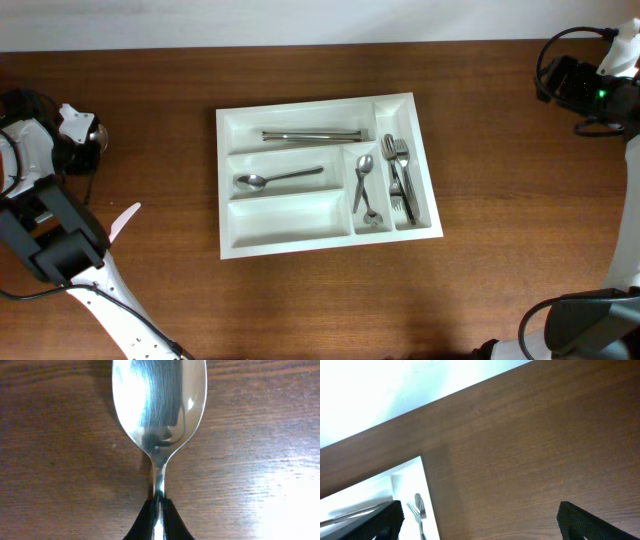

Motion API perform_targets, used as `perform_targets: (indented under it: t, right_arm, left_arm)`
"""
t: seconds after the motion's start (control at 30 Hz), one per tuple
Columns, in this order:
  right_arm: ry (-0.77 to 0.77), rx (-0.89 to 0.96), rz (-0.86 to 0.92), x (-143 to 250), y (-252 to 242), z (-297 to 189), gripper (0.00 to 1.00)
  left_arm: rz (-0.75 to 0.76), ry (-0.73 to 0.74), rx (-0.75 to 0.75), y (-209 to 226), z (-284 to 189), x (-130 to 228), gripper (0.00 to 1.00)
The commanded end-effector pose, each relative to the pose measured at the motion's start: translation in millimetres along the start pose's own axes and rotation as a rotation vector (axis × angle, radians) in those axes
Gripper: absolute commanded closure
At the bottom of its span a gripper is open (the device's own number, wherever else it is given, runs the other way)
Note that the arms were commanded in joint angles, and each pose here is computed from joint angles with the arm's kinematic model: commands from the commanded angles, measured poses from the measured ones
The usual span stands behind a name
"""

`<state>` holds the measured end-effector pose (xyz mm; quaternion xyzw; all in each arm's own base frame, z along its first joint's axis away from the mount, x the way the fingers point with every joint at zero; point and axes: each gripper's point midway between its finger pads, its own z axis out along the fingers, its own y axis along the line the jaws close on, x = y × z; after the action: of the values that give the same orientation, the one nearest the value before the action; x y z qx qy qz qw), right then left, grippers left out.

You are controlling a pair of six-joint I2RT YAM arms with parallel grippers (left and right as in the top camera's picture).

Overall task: Pack container
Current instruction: 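Carry the spoon with the left gripper into the left compartment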

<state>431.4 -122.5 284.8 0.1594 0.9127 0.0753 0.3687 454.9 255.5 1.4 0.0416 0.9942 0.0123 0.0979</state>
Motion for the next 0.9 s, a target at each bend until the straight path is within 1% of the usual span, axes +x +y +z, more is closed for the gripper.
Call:
perform_targets:
  t: [0.0,0.1,0.23,0.33,0.4,0.5,0.57,0.63,0.7,0.87]
  right_arm:
    - [-0.022,-0.012,-0.008,-6,3,-7,0.01]
    - [-0.022,-0.012,-0.008,-6,3,-7,0.01]
    - [-0.022,-0.012,-0.008,-6,3,-7,0.01]
    - [-0.022,-0.012,-0.008,-6,3,-7,0.01]
    - [-0.022,-0.012,-0.008,-6,3,-7,0.01]
    - [-0.022,-0.012,-0.008,-6,3,-7,0.01]
    - [-0.022,-0.012,-0.008,-6,3,-7,0.02]
    - [-0.022,-0.012,-0.008,-6,3,-7,0.01]
    - [-0.022,-0.012,-0.008,-6,3,-7,0.01]
    - [-0.022,-0.012,-0.008,-6,3,-7,0.01]
  left_arm:
    - [-0.008,0.01,0.033,-2,1,5,0.98]
    - [-0.003,-0.028,0.047,-6,-22,-5,0.98]
    - [0.04,-0.086,0.009,-9,-70,-22,0.98]
    - [0.075,-0.138,-0.021,-20,-111,-34,0.98]
    - [0.114,-0.158,-0.027,-36,-137,-39,0.98]
    - [0.199,-0.149,-0.001,-76,-170,-37,0.99]
    - [0.262,-0.153,0.036,-113,-188,-40,0.99]
    - [0.363,-0.17,0.088,-154,-202,-44,0.98]
    - [0.484,-0.171,0.115,-195,-211,-47,0.98]
    - [0.89,-0.154,0.182,-300,-214,-44,0.98]
